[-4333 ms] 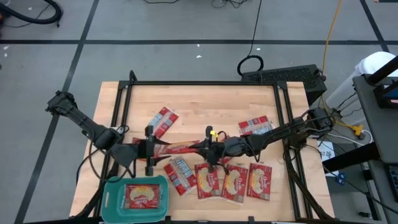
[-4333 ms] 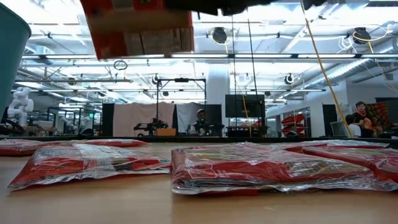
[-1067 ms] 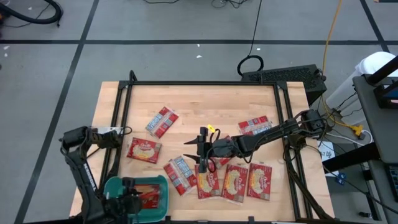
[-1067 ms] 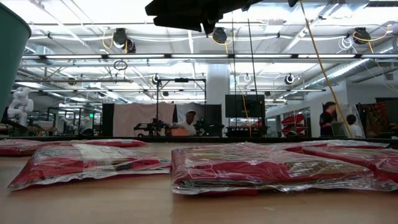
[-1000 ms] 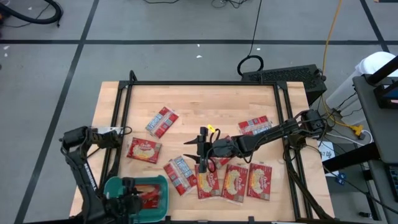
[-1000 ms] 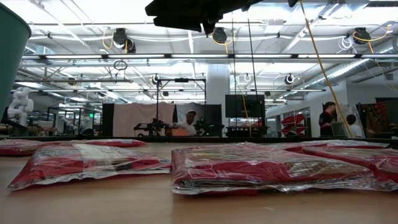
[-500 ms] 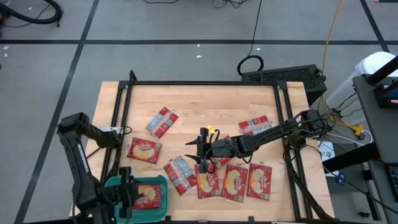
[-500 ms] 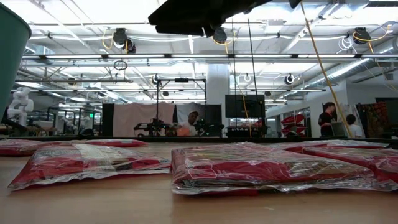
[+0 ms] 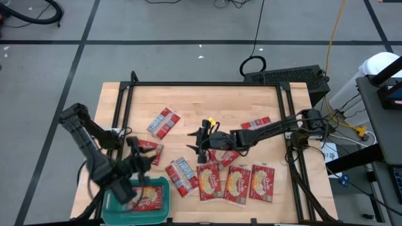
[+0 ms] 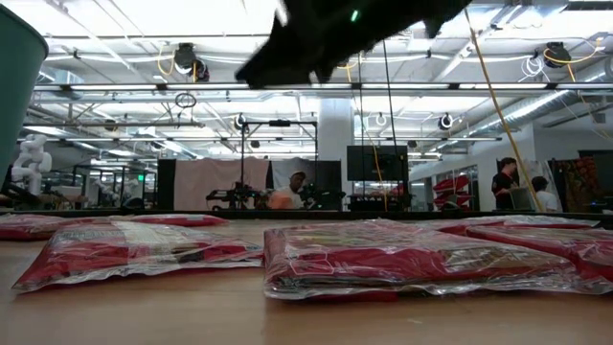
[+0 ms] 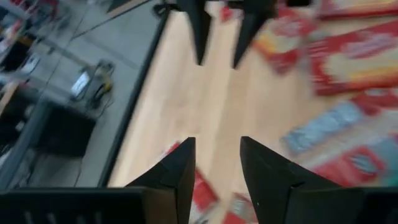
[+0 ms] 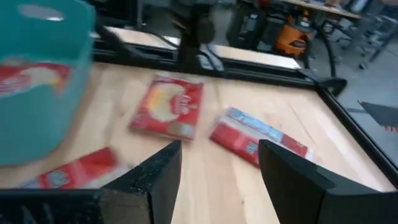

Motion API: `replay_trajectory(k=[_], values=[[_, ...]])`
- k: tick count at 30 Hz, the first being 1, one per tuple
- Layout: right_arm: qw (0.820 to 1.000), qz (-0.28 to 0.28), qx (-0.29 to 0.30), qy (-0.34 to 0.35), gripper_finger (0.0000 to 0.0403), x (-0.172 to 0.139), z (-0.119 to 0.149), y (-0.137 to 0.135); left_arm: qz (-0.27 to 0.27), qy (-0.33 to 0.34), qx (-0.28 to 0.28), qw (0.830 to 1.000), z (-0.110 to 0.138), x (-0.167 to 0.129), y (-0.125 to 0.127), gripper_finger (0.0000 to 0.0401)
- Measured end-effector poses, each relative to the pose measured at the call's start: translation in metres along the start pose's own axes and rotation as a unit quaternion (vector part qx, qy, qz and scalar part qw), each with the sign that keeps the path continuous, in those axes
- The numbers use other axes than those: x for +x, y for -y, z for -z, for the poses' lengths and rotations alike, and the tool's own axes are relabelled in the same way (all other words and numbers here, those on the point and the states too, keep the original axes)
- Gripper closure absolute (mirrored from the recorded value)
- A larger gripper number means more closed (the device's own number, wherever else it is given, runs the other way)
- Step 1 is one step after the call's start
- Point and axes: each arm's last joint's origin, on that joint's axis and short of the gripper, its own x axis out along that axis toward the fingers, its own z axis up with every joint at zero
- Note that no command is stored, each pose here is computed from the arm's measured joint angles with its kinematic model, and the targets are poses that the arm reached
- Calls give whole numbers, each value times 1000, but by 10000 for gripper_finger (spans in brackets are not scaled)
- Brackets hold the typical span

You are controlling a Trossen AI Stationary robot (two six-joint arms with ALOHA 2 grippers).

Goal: Sort popcorn bags into baskets
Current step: Put the red popcorn bag into the blue container

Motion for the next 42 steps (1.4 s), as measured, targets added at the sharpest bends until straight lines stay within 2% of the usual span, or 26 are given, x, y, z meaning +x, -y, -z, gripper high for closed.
replay_trajectory(k=[3, 9, 15, 19, 23, 29, 32, 38, 42], values=[[1000, 21, 13, -9, 199, 16, 12, 16, -35, -16, -24, 999, 3, 21, -16, 272], [999, 4, 47, -15, 186, 40, 30, 55, -69, -45, -70, 994, 29, 58, -44, 272], [995, -24, 100, -12, 163, 57, 34, 97, -32, 4, -138, 990, 41, 75, -57, 272], [991, -25, 105, -74, 160, 56, 45, 108, 9, 36, -149, 988, 45, 93, -57, 272], [980, -36, 99, -169, 163, 40, 50, 105, 23, 52, -148, 987, 55, 112, -56, 272], [944, -60, 86, -313, 164, 7, 56, 89, 13, 55, -158, 986, 64, 134, -58, 272], [933, -70, 83, -344, 164, -9, 49, 80, 28, 51, -158, 986, 68, 142, -59, 272], [894, -98, 53, -435, 165, -45, 46, 52, 67, 77, -175, 979, 69, 152, -60, 272], [880, -111, 28, -462, 165, -63, 52, 26, 87, 99, -164, 978, 69, 155, -58, 272]])
